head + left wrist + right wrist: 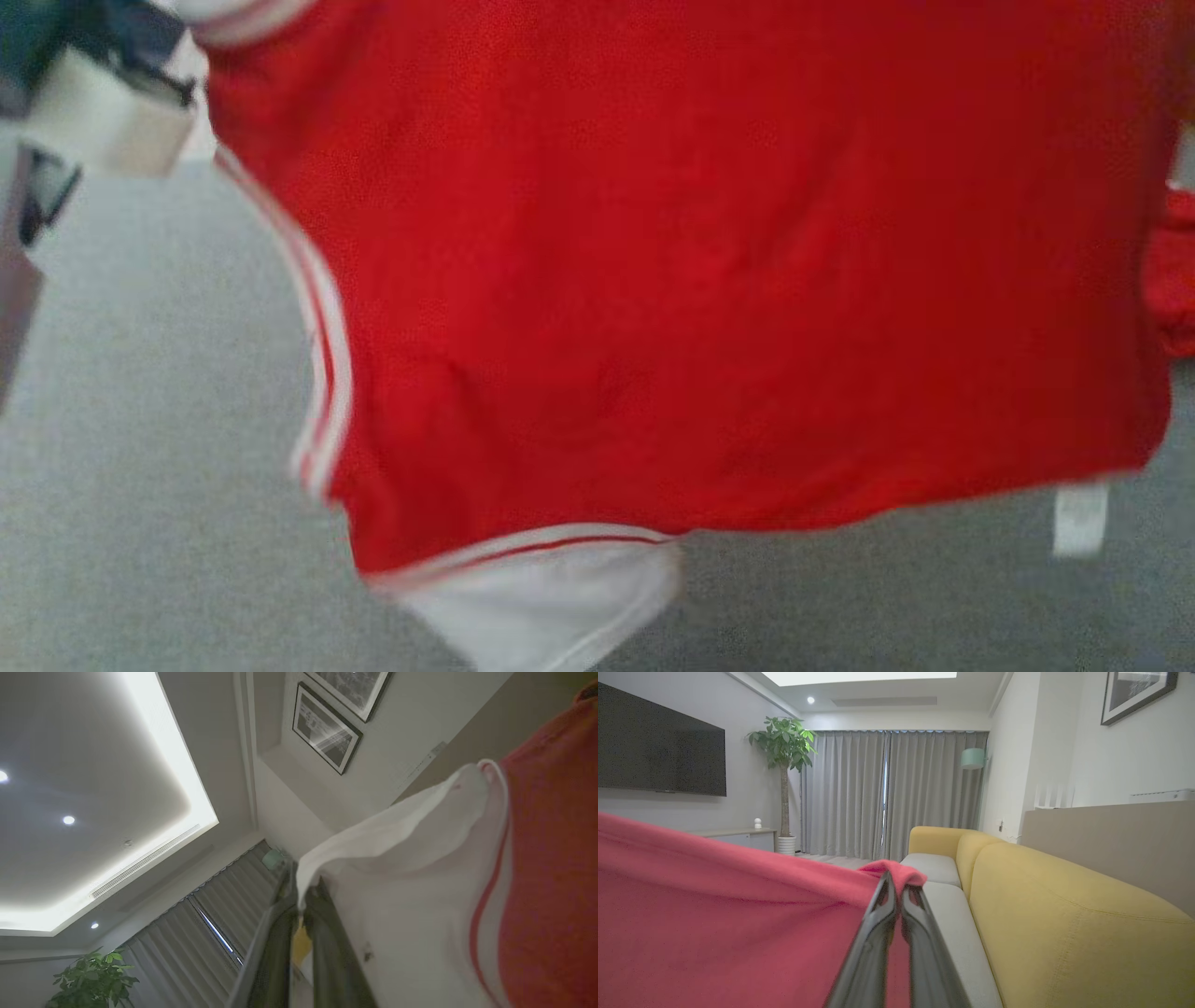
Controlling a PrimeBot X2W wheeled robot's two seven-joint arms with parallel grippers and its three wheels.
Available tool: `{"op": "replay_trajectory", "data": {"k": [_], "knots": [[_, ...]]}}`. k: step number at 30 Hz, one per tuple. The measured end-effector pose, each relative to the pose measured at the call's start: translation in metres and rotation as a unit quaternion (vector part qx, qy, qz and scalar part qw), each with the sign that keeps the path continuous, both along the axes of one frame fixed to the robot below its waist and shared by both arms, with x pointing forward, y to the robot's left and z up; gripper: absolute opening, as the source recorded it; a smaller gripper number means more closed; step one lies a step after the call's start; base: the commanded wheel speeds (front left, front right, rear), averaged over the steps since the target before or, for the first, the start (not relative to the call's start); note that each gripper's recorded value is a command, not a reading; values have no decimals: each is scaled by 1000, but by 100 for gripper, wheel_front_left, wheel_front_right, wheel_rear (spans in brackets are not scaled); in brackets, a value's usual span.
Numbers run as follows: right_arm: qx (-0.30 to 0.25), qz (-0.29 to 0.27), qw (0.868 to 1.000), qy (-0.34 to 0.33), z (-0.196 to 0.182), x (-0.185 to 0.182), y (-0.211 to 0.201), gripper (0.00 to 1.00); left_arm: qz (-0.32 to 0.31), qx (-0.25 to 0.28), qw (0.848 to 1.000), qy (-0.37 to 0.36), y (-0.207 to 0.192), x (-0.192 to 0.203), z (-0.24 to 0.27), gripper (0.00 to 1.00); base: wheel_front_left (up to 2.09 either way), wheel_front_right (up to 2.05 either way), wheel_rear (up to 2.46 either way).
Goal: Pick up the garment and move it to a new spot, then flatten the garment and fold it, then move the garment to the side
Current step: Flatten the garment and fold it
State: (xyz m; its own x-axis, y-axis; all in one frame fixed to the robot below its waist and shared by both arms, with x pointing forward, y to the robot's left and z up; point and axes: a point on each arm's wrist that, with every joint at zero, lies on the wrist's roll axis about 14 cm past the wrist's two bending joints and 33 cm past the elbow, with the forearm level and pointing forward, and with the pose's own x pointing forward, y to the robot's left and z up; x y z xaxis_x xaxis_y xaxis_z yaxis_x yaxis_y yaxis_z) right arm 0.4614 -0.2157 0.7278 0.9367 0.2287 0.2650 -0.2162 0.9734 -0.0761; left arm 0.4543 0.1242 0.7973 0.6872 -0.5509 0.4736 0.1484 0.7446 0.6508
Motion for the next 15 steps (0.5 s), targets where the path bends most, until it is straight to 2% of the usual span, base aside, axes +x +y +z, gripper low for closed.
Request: {"op": "replay_trajectory", "data": {"k": [7,11,15], "knots": [[-18,-3,1000,13,0,88,14,0,32,57,996,61,1,85,-32,0,0,0,0],[-32,-13,999,-18,4,129,15,0,59,66,995,45,13,125,-23,0,0,0,0],[-35,-12,998,-47,4,162,20,0,66,52,996,22,12,153,-13,0,0,0,0]]}}
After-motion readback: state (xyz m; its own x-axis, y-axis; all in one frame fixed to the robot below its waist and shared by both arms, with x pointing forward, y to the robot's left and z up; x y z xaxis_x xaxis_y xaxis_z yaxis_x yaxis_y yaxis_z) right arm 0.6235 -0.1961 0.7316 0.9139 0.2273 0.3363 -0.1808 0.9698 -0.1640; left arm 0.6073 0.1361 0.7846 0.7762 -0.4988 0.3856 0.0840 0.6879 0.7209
